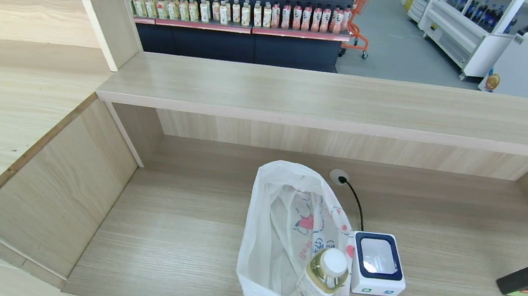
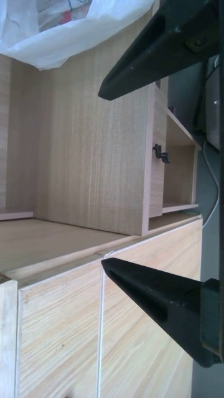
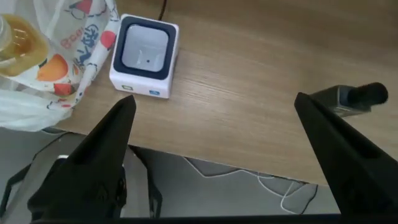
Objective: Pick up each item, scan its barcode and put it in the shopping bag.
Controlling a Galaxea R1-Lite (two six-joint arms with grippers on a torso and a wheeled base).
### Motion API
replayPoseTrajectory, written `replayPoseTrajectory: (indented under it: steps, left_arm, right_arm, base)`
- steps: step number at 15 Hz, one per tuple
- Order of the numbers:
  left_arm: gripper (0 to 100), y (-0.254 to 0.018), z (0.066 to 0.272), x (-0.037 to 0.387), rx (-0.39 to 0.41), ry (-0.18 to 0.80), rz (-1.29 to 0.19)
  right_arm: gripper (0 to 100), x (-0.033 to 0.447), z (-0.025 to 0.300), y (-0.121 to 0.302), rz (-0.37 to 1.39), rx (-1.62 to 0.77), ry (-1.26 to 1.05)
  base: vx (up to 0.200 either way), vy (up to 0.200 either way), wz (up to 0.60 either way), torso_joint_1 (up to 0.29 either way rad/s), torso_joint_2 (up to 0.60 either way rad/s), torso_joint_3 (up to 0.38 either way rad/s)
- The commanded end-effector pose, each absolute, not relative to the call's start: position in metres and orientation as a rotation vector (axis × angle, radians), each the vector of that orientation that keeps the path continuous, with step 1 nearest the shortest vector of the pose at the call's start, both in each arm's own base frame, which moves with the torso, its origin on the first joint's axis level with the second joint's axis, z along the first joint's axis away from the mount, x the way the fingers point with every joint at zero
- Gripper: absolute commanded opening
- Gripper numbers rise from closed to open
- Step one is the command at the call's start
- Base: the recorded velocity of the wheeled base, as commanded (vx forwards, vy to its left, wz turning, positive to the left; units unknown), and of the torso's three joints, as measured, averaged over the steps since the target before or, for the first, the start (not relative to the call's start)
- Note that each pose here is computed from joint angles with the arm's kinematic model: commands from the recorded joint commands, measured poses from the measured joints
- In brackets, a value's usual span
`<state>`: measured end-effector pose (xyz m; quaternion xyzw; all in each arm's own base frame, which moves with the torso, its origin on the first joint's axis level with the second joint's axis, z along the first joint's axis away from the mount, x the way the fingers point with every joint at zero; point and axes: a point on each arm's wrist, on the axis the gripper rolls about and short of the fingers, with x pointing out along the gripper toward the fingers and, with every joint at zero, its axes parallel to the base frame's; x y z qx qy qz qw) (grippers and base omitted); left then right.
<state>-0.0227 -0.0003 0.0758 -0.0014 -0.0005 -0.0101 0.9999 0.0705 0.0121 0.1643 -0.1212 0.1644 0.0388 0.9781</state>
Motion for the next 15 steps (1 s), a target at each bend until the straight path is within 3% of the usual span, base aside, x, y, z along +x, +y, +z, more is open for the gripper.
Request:
replayPoseTrajectory:
  steps: [1, 4, 8, 15]
  left_arm:
    - [100, 0.000, 0.076, -0.023, -0.003, -0.002, -0.020]
    - [100, 0.000, 0.076, -0.023, -0.003, -0.002, -0.020]
    - [100, 0.000, 0.076, -0.023, -0.006, -0.001, -0.020]
    - [100, 0.000, 0.076, -0.023, -0.005, -0.001, -0.018]
  right_arm:
    - [100, 0.036, 0.163, 0.002, 0.007, -0.233, 0.246]
    - [100, 0.021, 0.156, -0.003, -0.105, -0.245, 0.273]
    - [100, -0.003, 0.143, -0.007, -0.115, -0.245, 0.289]
    - [100, -0.010, 0.138, -0.008, -0.113, -0.240, 0.287]
  base:
    - [0.000, 0.000, 0.00, 0.000, 0.00, 0.000]
    - [0.000, 0.000, 0.00, 0.000, 0.00, 0.000]
    - [0.000, 0.000, 0.00, 0.000, 0.00, 0.000]
    - [0.000, -0.200, 0.00, 0.006, 0.00, 0.006]
